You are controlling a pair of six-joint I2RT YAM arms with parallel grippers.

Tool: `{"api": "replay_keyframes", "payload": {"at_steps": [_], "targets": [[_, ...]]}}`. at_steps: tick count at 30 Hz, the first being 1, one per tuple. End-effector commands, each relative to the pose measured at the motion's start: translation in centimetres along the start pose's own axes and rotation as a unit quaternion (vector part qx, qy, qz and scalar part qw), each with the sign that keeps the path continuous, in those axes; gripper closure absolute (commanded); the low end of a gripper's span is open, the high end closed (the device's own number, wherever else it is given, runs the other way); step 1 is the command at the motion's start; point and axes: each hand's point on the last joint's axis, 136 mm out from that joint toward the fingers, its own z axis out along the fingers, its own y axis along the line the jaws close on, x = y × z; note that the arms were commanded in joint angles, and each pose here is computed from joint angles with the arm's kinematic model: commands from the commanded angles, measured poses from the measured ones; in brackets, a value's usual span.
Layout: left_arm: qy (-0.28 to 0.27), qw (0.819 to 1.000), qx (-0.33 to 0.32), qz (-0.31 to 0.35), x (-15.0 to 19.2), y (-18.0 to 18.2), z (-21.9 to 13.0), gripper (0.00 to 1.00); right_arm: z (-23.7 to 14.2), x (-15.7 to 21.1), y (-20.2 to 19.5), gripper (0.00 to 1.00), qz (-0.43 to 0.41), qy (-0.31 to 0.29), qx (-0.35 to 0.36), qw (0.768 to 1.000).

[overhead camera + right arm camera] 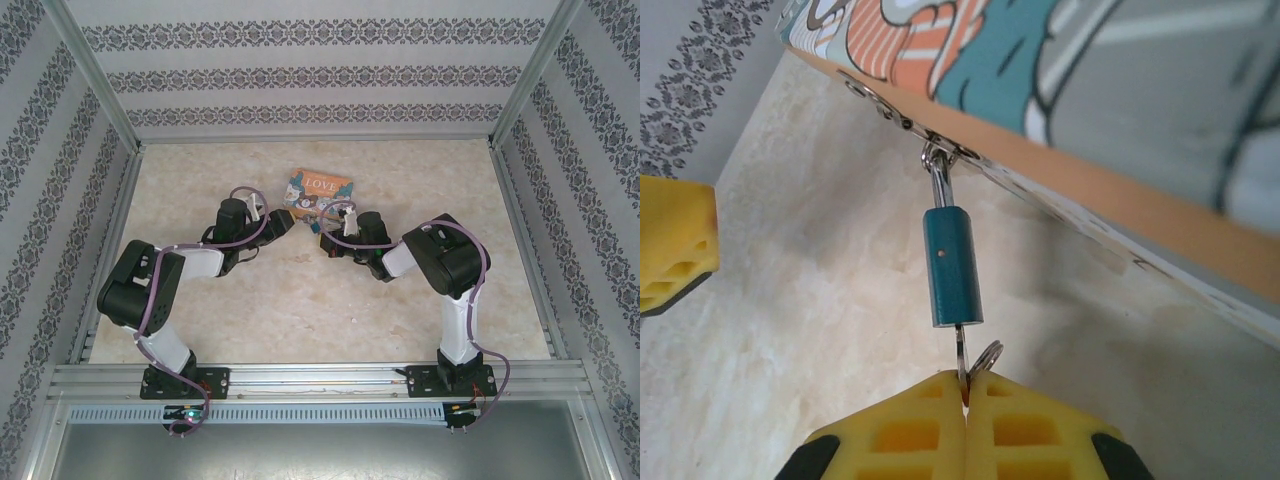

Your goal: Unlock the padlock with the key

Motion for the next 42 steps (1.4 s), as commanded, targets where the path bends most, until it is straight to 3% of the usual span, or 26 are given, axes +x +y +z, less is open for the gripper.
{"api": "replay_keyframes", "payload": {"at_steps": [1, 9, 42], "targets": [[-0.024, 0.999, 0.039, -0.011, -1.1, -1.5, 0.1, 0.43, -0.3, -1.6, 1.6, 1.0, 0.041, -0.013, -0.037, 0.998], [-0.004, 0.999, 0.042, -0.026, 0.0, -0.8, 1.4, 0.43, -0.4, -2.9, 2.7, 1.0, 0.089, -0.026, -0.071, 0.993], [0.049, 0.994, 0.053, -0.077, 2.0, -0.2, 6.3, 0.53, -0.1, -2.6, 3.6, 1.0, 0.118, -0.015, -0.082, 0.989]]}}
